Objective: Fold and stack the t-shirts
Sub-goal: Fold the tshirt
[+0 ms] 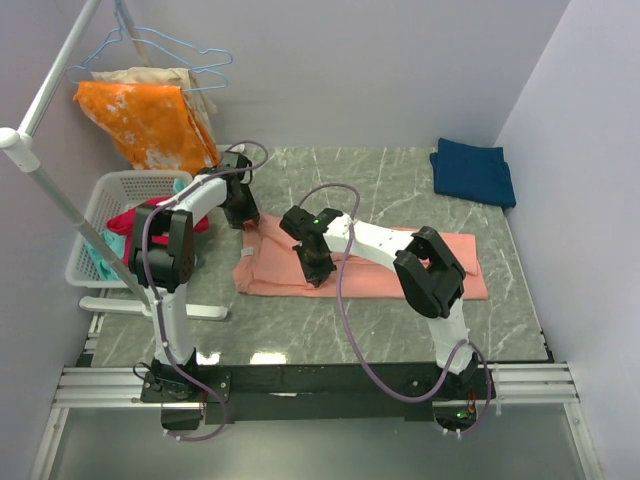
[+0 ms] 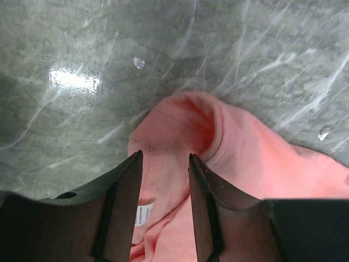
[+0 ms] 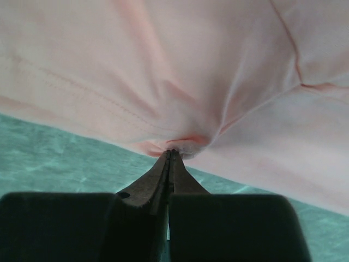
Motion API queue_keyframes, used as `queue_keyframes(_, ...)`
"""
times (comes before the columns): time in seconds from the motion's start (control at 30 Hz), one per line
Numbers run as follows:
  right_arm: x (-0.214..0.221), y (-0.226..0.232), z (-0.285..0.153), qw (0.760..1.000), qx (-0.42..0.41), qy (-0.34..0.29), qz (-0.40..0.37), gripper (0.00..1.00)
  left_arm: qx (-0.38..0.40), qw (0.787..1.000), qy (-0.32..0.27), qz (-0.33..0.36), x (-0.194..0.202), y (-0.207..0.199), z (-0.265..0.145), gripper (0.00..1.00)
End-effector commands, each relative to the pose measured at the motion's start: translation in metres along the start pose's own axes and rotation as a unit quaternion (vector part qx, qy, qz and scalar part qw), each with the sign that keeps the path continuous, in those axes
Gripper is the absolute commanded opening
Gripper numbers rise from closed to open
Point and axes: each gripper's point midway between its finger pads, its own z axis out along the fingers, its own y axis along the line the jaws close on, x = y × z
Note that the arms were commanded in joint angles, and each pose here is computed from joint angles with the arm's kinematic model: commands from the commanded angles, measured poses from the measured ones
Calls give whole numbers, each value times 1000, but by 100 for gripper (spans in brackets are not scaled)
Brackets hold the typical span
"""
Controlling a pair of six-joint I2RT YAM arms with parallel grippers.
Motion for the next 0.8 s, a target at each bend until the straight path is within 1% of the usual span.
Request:
queue_keyframes(0.0, 9, -18, -14, 999, 47, 0, 26, 0, 14, 999, -33, -7, -22, -10, -11, 45)
queue_keyframes(0.07, 5, -24, -15, 997, 72, -12, 40, 1, 13, 999, -38, -9, -24, -10, -14, 45)
queue_keyframes(0.1, 3, -25, -16, 996, 73, -16, 42, 4, 12, 999, -43, -10, -26, -9, -16, 45)
queue_keyframes(0.17, -5, -26, -22, 995, 82, -35, 54, 18, 16, 998, -56, -11, -29, -10, -24, 45)
queue_keyframes(0.2, -9, -24, -27, 994, 77, -47, 59, 20, 20, 998, -64, -10, -33, -11, -31, 45)
queue_keyframes(0.23, -12, -24, -30, 994, 78, -53, 63, 28, 21, 998, -66, -10, -33, -11, -34, 45)
queue_keyframes(0.3, -24, -27, -42, 990, 85, -80, 75, 31, 28, 997, -73, -6, -36, -13, -43, 45)
queue_keyframes(0.43, -39, -35, -55, 983, 90, -113, 110, 44, 52, 996, -68, 1, -32, -21, -56, 46)
queue_keyframes(0.57, -53, -51, -62, 975, 93, -130, 155, 44, 82, 995, -56, 24, -22, -36, -61, 47)
queue_keyframes(0.63, -62, -61, -64, 971, 82, -133, 181, 45, 80, 995, -46, 31, -16, -39, -58, 47)
queue_keyframes(0.77, -77, -72, -65, 967, 57, -136, 207, 45, 76, 996, -31, 33, -9, -42, -43, 46)
